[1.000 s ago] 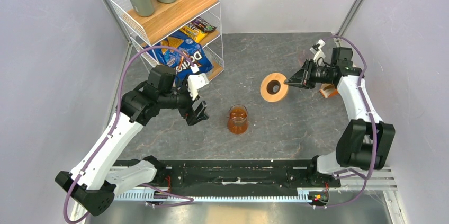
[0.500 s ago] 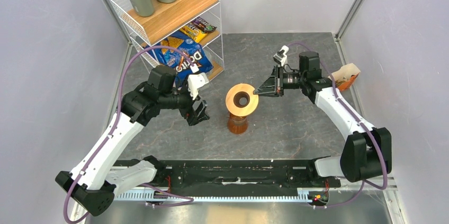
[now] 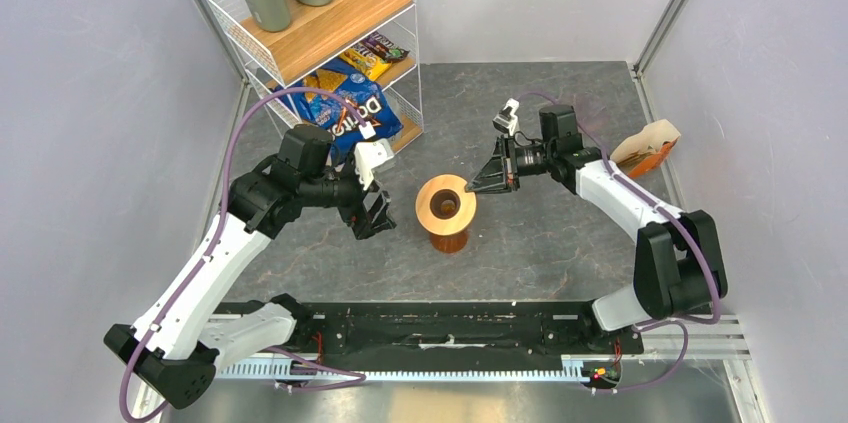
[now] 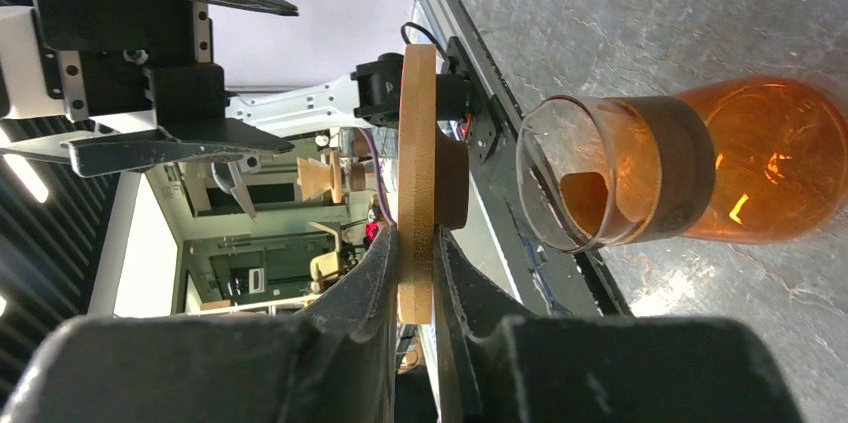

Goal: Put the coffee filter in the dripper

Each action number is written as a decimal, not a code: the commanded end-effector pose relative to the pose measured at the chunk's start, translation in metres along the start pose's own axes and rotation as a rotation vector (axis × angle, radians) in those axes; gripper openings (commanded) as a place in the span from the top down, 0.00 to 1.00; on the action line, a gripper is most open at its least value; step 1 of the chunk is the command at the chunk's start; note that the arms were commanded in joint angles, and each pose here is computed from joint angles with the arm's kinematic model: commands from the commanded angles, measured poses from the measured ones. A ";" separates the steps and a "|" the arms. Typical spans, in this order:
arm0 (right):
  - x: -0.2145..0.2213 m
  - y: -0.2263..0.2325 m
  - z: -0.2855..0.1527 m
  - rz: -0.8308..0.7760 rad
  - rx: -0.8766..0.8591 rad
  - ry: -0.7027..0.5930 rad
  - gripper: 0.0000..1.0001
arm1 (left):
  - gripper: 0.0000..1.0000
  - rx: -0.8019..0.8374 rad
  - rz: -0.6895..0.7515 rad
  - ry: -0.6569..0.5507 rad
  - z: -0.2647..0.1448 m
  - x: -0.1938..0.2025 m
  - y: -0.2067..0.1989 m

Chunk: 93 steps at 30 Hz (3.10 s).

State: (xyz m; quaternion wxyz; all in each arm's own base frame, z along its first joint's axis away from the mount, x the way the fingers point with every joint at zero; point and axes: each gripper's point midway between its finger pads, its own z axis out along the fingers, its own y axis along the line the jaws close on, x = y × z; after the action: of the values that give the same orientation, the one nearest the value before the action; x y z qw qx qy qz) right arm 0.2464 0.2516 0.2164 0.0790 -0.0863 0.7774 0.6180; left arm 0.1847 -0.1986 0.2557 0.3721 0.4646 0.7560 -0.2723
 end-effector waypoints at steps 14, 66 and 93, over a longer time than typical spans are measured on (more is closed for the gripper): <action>0.010 -0.029 0.006 -0.032 0.000 0.066 0.96 | 0.07 0.011 0.006 0.014 -0.001 0.003 -0.003; 0.064 -0.059 -0.074 -0.527 0.451 0.252 0.11 | 0.07 0.131 0.102 0.122 0.045 0.039 -0.005; 0.032 -0.099 -0.013 -1.162 0.366 0.342 0.08 | 0.05 0.209 0.435 -0.054 0.125 0.053 0.016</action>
State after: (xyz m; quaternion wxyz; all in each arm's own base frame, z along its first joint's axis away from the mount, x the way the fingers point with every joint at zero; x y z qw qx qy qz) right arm 0.2279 0.2063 0.1194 0.2652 -0.5554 0.7231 0.3134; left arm 0.2094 -0.2421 0.1278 0.3504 0.6237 0.6445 -0.2699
